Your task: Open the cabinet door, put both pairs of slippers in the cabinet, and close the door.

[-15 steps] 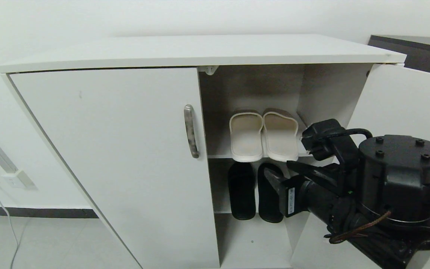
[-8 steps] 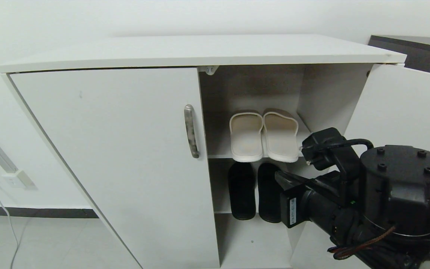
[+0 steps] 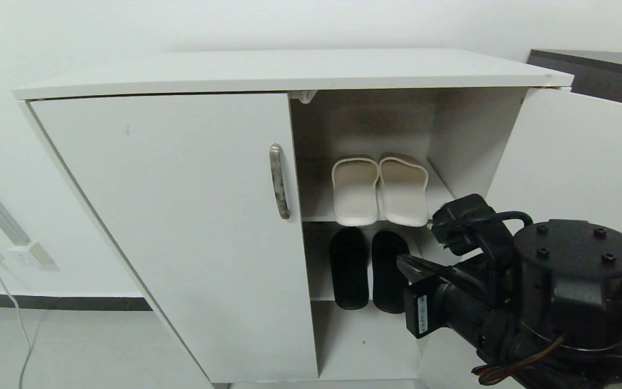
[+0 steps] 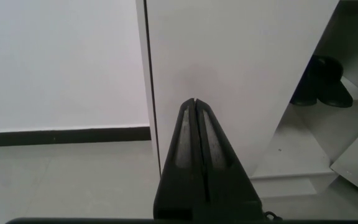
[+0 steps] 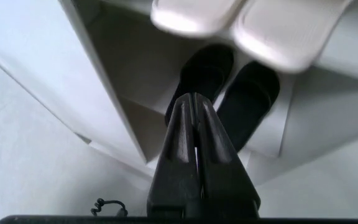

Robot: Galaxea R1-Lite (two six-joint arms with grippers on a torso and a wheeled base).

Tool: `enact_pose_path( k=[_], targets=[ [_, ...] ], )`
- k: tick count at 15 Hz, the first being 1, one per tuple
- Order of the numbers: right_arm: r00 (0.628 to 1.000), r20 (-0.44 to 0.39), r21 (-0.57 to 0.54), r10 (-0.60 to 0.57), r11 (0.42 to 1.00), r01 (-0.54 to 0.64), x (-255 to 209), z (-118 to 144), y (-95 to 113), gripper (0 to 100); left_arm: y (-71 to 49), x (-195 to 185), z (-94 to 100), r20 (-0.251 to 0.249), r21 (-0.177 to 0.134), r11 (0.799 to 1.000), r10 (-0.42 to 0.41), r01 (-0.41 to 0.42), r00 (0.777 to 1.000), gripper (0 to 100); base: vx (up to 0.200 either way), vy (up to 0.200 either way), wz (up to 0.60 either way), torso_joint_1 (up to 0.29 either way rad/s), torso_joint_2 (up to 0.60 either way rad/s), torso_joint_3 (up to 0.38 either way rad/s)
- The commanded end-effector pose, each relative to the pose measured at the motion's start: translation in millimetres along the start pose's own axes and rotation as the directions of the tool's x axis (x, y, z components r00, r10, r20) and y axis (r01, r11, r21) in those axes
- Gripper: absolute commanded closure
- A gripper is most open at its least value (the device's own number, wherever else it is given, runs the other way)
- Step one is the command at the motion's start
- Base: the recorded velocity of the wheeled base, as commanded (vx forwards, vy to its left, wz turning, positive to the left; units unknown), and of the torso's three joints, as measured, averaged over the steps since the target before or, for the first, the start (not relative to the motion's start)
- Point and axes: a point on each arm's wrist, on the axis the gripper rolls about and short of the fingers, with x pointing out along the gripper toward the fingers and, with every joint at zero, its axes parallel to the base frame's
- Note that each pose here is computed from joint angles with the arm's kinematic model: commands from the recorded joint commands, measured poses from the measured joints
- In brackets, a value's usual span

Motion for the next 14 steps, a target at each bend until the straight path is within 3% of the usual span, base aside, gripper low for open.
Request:
enact_pose_path(
  k=[1,14],
  targets=[
    [1.000,-0.010,-0.004,-0.005,1.000,0.005,2.3,-2.9,0.7,100,0.0,0.1,-0.2,-0.002,-0.001,1.000,0.001,-0.001,1.000,100,-0.200,0.000,0.00,-0.007,0.00,0.012],
    [1.000,-0.025,-0.016,-0.017,1.000,0.016,9.9,-18.7,-4.1,100,0.0,-0.1,0.2,0.001,-0.002,1.000,0.001,-0.001,1.000,100,-0.200,0.000,0.00,0.003,0.00,0.003]
  ],
)
